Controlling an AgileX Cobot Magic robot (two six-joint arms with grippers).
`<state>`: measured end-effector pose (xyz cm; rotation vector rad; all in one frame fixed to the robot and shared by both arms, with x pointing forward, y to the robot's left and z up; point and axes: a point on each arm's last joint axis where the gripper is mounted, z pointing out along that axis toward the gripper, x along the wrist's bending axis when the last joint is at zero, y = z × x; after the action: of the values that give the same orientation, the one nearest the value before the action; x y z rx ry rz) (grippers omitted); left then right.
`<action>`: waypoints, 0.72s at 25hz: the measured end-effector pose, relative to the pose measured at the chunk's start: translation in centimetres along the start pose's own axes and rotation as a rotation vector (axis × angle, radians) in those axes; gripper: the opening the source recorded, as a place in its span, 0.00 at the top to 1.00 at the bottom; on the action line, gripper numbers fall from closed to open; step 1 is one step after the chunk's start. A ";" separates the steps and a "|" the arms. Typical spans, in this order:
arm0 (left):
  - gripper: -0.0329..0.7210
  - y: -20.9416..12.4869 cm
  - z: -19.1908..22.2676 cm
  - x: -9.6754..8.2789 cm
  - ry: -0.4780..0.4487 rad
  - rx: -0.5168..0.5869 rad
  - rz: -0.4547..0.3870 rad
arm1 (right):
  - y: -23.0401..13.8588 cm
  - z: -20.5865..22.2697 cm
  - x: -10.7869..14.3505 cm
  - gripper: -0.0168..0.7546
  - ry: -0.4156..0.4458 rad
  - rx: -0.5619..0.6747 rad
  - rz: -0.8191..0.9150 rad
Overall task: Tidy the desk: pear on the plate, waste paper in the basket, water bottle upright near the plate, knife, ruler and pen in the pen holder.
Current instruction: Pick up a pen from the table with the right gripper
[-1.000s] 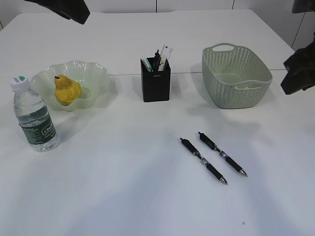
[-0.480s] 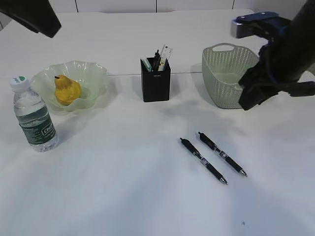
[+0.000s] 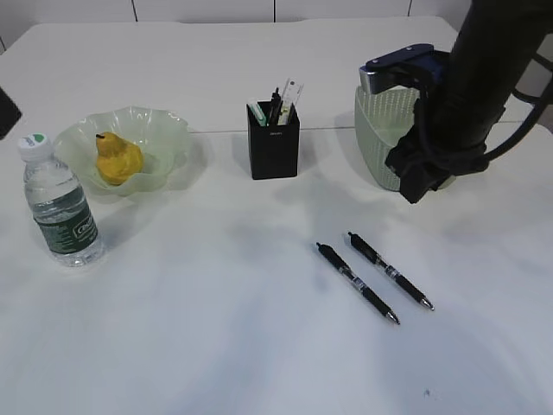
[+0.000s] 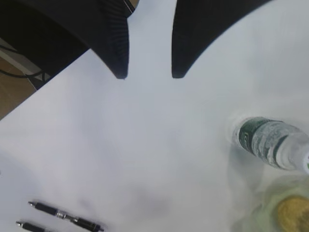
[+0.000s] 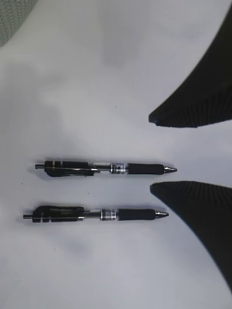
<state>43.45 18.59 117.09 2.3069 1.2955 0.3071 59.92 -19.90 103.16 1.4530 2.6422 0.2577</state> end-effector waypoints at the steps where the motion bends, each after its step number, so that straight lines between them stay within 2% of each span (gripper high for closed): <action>1: 0.68 -0.5 0.4 0.0 0.000 0.017 -0.001 | 0.2 0.9 -0.2 0.57 -0.001 0.023 -0.001; 6: 0.68 -3.3 2.0 -0.1 -0.021 0.069 -0.016 | 0.5 2.9 -0.3 0.57 0.012 0.054 0.005; 12: 0.67 -6.7 2.2 -0.2 -0.024 0.039 -0.024 | 0.7 5.0 -0.5 0.56 0.025 0.090 0.008; 18: 0.64 -8.5 2.9 -0.3 -0.034 0.052 -0.036 | 1.1 5.7 -0.7 0.48 0.019 0.089 0.005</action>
<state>38.14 21.23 110.28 2.3185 1.3414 0.2241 62.21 -19.37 97.83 1.4902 2.6978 0.1571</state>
